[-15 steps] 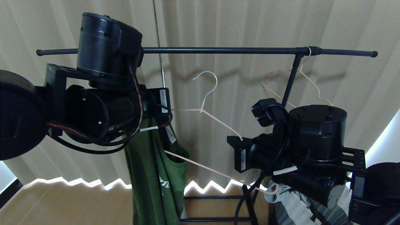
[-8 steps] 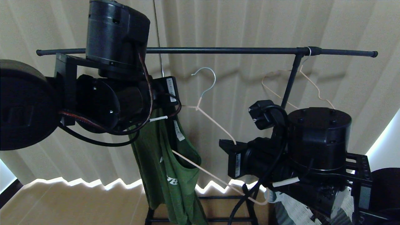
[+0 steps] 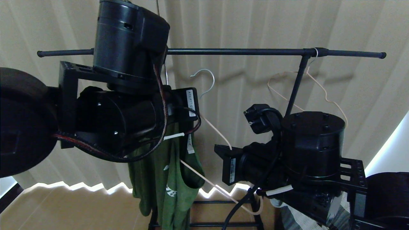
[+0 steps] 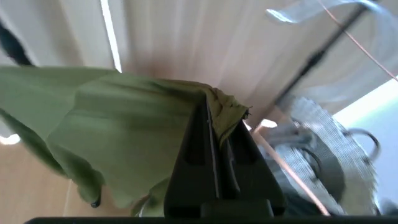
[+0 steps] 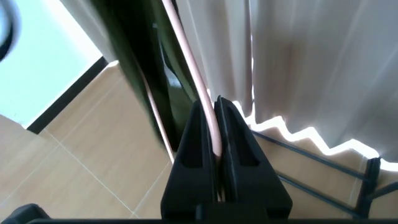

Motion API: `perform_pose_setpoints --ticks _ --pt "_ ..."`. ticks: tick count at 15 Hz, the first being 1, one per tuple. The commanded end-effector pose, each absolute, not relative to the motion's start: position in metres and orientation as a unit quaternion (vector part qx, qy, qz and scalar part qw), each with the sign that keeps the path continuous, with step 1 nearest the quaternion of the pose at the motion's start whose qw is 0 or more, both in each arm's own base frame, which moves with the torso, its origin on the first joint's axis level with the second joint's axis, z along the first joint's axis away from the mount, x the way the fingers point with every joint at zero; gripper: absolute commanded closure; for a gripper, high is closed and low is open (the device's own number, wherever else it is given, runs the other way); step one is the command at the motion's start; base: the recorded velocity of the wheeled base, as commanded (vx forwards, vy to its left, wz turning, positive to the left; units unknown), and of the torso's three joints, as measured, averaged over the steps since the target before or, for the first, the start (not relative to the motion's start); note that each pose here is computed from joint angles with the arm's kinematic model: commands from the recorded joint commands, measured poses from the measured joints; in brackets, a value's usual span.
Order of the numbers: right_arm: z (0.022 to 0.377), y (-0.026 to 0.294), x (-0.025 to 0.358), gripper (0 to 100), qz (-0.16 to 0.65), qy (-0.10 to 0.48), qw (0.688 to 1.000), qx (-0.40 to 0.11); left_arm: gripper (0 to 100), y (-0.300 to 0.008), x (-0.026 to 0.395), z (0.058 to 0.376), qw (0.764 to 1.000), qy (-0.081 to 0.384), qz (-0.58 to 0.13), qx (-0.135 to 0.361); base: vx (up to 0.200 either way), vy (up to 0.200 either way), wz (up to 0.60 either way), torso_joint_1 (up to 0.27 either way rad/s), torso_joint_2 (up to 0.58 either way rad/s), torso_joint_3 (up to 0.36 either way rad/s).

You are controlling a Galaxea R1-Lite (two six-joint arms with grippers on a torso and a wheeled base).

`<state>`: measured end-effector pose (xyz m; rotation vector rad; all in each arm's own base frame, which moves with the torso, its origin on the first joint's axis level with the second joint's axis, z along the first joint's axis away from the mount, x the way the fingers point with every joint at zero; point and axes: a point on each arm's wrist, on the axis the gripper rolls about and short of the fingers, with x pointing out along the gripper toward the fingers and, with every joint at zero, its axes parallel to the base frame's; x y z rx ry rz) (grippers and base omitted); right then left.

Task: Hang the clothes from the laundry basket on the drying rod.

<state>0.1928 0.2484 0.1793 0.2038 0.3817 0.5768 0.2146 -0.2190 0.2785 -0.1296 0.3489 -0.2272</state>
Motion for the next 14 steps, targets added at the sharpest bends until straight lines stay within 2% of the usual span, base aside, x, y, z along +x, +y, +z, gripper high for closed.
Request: perform_pose_setpoints --ticks 1,3,10,11,14 --pt "0.176 0.250 0.195 100 0.280 0.190 0.936 0.099 100 -0.214 0.201 0.282 0.973 0.174 -0.137 -0.066 0.000 0.000 0.00 0.000 0.00 0.000" --pt "0.176 0.248 0.197 100 0.274 0.190 0.937 0.099 100 -0.201 0.186 0.281 0.960 0.190 -0.194 -0.064 0.000 0.000 0.00 0.000 0.00 0.000" --pt "0.184 0.240 0.197 100 0.271 0.173 0.941 0.108 100 -0.191 0.179 0.269 0.960 0.184 -0.211 -0.019 0.000 0.000 0.00 0.000 0.00 0.000" --pt "0.187 0.239 0.198 100 0.271 0.164 0.942 0.110 0 -0.191 0.179 0.267 0.960 0.187 -0.210 -0.016 0.000 0.000 0.00 0.000 0.00 0.000" --pt "0.188 0.235 0.201 100 0.266 0.157 0.946 0.102 0 -0.190 0.178 0.269 0.961 0.175 -0.213 -0.022 0.000 0.000 0.00 0.000 0.00 0.000"
